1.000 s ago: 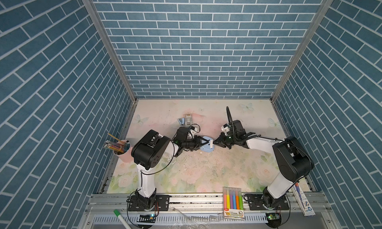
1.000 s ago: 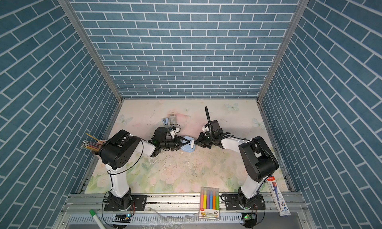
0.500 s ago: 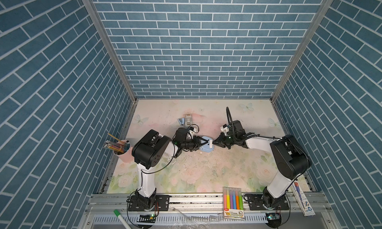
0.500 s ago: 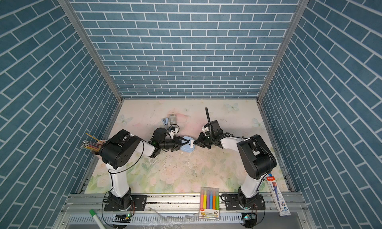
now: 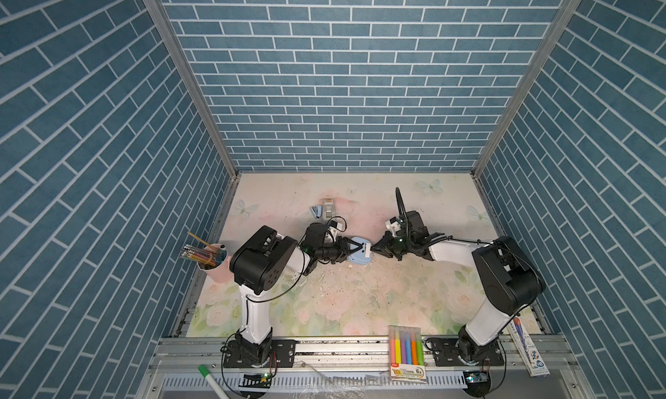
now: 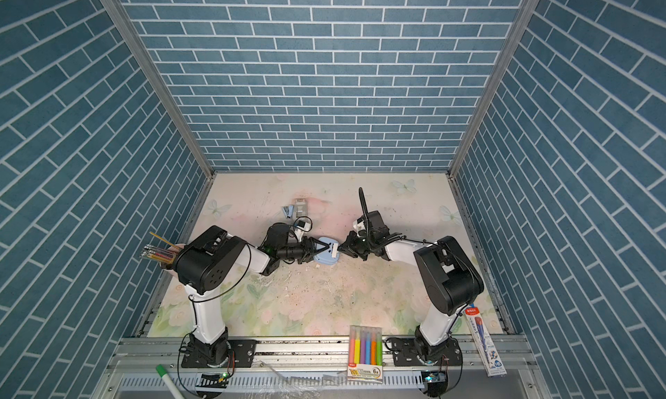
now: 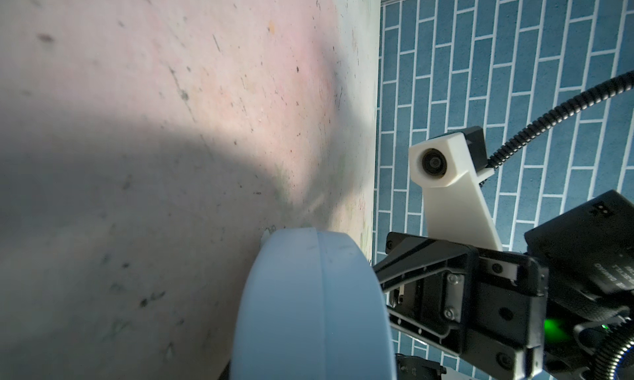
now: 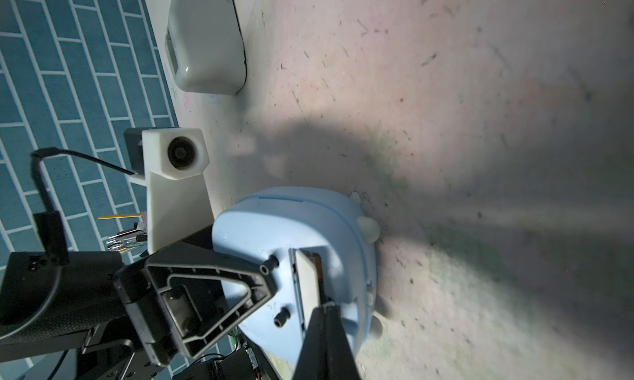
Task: Insert the battery into the alarm
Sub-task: Install the cover on the alarm.
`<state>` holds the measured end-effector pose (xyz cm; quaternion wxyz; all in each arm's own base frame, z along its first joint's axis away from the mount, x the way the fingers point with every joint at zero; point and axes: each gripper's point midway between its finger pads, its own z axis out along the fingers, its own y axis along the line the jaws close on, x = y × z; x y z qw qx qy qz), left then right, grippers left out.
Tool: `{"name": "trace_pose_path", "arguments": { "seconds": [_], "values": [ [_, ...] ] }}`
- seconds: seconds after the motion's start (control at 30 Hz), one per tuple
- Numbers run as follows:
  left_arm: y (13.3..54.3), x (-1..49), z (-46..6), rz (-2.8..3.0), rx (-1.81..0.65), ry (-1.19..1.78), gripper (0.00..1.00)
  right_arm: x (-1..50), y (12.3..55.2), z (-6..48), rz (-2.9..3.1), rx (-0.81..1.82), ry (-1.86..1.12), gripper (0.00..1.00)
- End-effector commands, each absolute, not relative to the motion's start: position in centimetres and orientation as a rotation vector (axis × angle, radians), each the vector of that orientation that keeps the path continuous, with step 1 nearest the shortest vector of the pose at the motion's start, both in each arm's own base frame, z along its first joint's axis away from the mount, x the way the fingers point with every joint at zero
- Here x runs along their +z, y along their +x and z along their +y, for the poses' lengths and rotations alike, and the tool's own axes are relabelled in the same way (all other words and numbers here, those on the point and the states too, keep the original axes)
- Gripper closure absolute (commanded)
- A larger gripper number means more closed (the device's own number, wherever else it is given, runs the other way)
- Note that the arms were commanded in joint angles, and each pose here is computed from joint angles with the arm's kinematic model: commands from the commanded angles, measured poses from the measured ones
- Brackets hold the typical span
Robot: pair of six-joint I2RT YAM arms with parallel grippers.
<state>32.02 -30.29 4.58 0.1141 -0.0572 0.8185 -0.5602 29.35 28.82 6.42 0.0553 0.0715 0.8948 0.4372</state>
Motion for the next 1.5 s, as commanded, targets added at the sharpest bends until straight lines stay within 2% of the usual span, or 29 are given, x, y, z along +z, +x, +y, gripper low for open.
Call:
{"name": "trace_pose_path", "arguments": {
  "seconds": [0.0,0.8,1.1,1.3,1.47],
  "values": [
    [30.5,1.2,-29.6,2.519,-1.584,-0.240,0.98,6.6,29.1,28.9,2.741,1.329,0.290,1.00],
    [30.4,1.3,-29.6,2.516,-1.592,-0.239,0.98,7.6,30.5,29.2,2.676,1.465,0.364,1.00],
    [30.5,1.3,-29.7,2.516,-1.594,-0.241,0.98,6.5,29.1,29.5,2.752,1.405,0.260,1.00],
    [30.5,1.2,-29.6,2.516,-1.594,-0.241,0.98,7.0,28.2,28.0,2.776,1.267,0.090,1.00],
    [30.6,1.3,-29.7,2.515,-1.595,-0.241,0.98,6.6,28.4,27.6,2.789,1.239,0.091,1.00]
  ]
}}
